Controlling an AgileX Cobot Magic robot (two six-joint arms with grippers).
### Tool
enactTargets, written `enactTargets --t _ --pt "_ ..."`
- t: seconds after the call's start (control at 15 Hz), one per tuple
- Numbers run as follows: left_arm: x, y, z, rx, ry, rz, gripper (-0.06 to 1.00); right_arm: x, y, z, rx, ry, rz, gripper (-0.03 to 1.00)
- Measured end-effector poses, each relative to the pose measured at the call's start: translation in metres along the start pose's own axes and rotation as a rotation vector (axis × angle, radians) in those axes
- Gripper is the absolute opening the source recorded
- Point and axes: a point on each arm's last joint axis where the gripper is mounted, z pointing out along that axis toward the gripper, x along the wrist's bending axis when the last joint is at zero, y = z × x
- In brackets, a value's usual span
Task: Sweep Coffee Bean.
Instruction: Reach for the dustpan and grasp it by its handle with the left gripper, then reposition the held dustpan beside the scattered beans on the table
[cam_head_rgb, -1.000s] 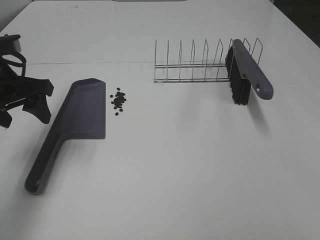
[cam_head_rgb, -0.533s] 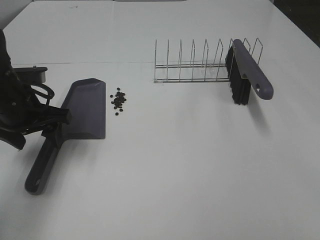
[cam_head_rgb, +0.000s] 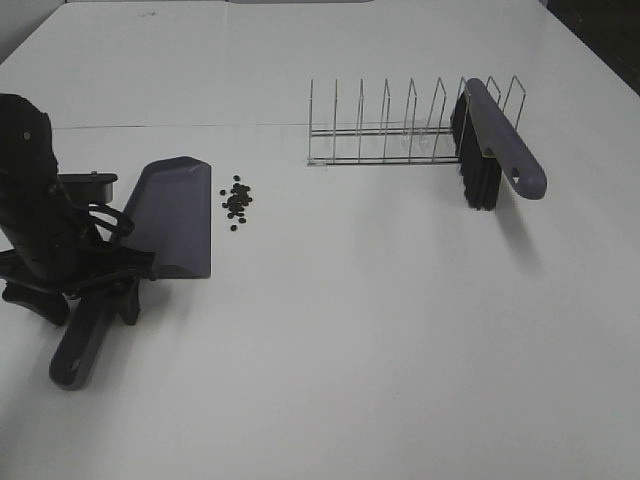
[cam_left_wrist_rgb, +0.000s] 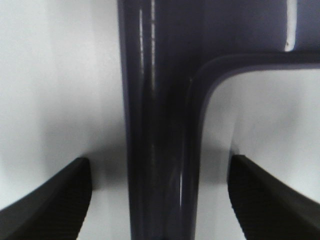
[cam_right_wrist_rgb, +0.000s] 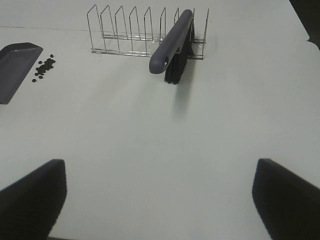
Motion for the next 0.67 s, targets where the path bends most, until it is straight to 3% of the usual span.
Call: enactTargets --t 0.13,0.33,0.67 --pt "0.0002 0.0014 0.001 -0.005 0.005 0.005 0.62 0.0 0.0 0.0 0.0 0.0 0.0 0.86" --pt "0.0 0.0036 0.0008 -0.027 0.003 -0.013 0.31 0.0 0.0 0.0 0.0 0.0 0.0 0.86" --pt "-0.0002 0.004 -0.0003 -0.033 0.001 -0.043 0.32 0.0 0.0 0.0 0.0 0.0 0.0 0.86"
